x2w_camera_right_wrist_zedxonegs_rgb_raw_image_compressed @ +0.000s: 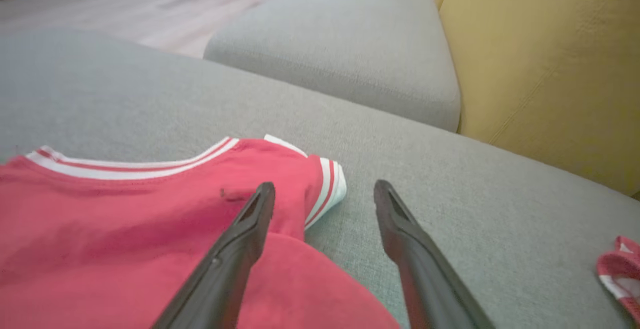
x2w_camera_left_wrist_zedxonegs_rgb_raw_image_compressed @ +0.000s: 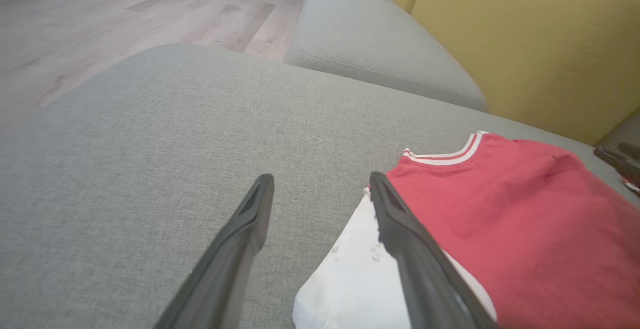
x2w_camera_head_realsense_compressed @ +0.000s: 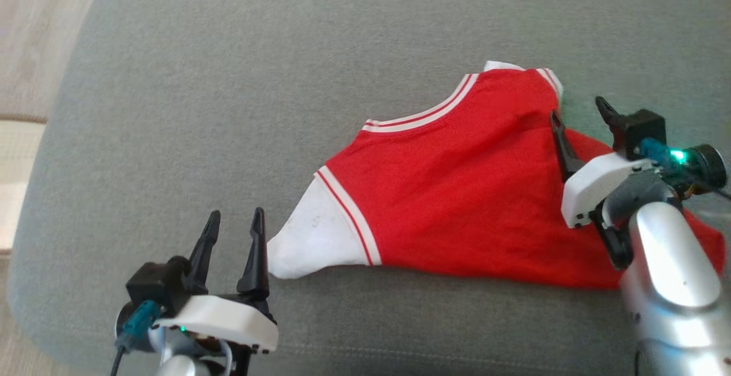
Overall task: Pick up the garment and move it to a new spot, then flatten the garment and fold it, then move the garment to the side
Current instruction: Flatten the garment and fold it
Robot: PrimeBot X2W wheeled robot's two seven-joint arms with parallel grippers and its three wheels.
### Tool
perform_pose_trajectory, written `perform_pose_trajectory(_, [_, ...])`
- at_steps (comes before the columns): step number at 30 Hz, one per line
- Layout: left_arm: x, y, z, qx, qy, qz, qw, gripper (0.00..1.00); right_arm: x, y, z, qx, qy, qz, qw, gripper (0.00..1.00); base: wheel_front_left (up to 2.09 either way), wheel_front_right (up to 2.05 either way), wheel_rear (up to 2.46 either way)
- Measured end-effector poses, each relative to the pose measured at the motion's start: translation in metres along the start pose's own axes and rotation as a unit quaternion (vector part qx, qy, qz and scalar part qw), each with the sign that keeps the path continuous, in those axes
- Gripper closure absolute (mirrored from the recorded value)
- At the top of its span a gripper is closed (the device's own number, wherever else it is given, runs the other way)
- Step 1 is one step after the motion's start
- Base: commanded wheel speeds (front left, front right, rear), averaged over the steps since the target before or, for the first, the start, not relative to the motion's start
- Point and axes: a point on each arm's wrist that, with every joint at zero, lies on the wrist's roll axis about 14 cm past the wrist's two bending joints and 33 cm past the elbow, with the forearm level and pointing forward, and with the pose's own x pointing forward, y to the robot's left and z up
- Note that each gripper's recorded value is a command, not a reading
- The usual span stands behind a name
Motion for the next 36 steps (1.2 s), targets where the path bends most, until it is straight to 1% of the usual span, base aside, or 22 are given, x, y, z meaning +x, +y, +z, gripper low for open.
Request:
perform_pose_trajectory(3, [-0.002, 0.004, 0.000, -0.003, -0.003, 0.011, 1.000, 0.00, 0.010, 0.004, -0.019, -0.005, 0.054, 0.014, 0.998, 0.00, 0.00, 0.00, 0.00])
perform_pose_trajectory(7, [-0.004, 0.009, 0.001, -0.011, -0.009, 0.028, 1.000, 0.00, 0.018, 0.020, -0.048, -0.001, 0.125, 0.046, 0.991, 0.00, 0.00, 0.00, 0.00])
perform_pose_trajectory(8, [-0.004, 0.011, 0.000, -0.012, -0.008, 0.031, 0.999, 0.00, 0.020, 0.023, -0.052, 0.000, 0.137, 0.054, 0.989, 0.03, 0.00, 0.00, 0.00])
perform_pose_trajectory(9, [-0.004, 0.012, 0.000, -0.012, -0.009, 0.034, 0.999, 0.00, 0.022, 0.026, -0.053, 0.000, 0.144, 0.060, 0.988, 0.36, 0.00, 0.00, 0.00])
perform_pose_trajectory(10, [-0.003, 0.014, -0.001, -0.014, -0.010, 0.039, 0.999, 0.00, 0.029, 0.028, -0.051, -0.004, 0.146, 0.069, 0.987, 0.87, 0.00, 0.00, 0.00])
perform_pose_trajectory(11, [-0.003, 0.014, -0.002, -0.016, -0.009, 0.041, 0.999, 0.00, 0.032, 0.027, -0.047, -0.008, 0.141, 0.072, 0.987, 1.00, 0.00, 0.00, 0.00])
perform_pose_trajectory(13, [-0.004, 0.015, -0.003, -0.018, -0.010, 0.044, 0.999, 0.00, 0.036, 0.027, -0.041, -0.013, 0.135, 0.075, 0.988, 1.00, 0.00, 0.00, 0.00])
perform_pose_trajectory(17, [-0.006, 0.021, -0.003, -0.019, -0.013, 0.056, 0.998, 0.00, 0.053, 0.027, -0.013, -0.035, 0.101, 0.082, 0.991, 1.00, 0.00, 0.00, 0.00])
perform_pose_trajectory(22, [-0.008, 0.029, -0.002, -0.018, -0.018, 0.070, 0.997, 0.00, 0.080, 0.037, 0.041, -0.065, 0.036, 0.094, 0.993, 1.00, 0.00, 0.00, 0.00])
perform_pose_trajectory(24, [-0.010, 0.033, -0.002, -0.018, -0.019, 0.076, 0.997, 0.00, 0.091, 0.042, 0.064, -0.083, 0.012, 0.098, 0.992, 1.00, 0.00, 0.00, 0.00])
perform_pose_trajectory(27, [-0.014, 0.039, -0.003, -0.018, -0.019, 0.088, 0.996, 0.00, 0.106, 0.055, 0.089, -0.106, -0.013, 0.110, 0.988, 1.00, 0.00, 0.00, 0.00])
perform_pose_trajectory(32, [-0.017, 0.047, 0.001, -0.020, -0.025, 0.105, 0.994, 0.00, 0.125, 0.082, 0.106, -0.136, -0.036, 0.133, 0.981, 1.00, 0.00, 0.00, 0.00])
perform_pose_trajectory(36, [-0.024, 0.055, -0.003, -0.018, -0.022, 0.120, 0.992, 0.00, 0.137, 0.103, 0.103, -0.144, -0.029, 0.150, 0.978, 1.00, 0.00, 0.00, 0.00])
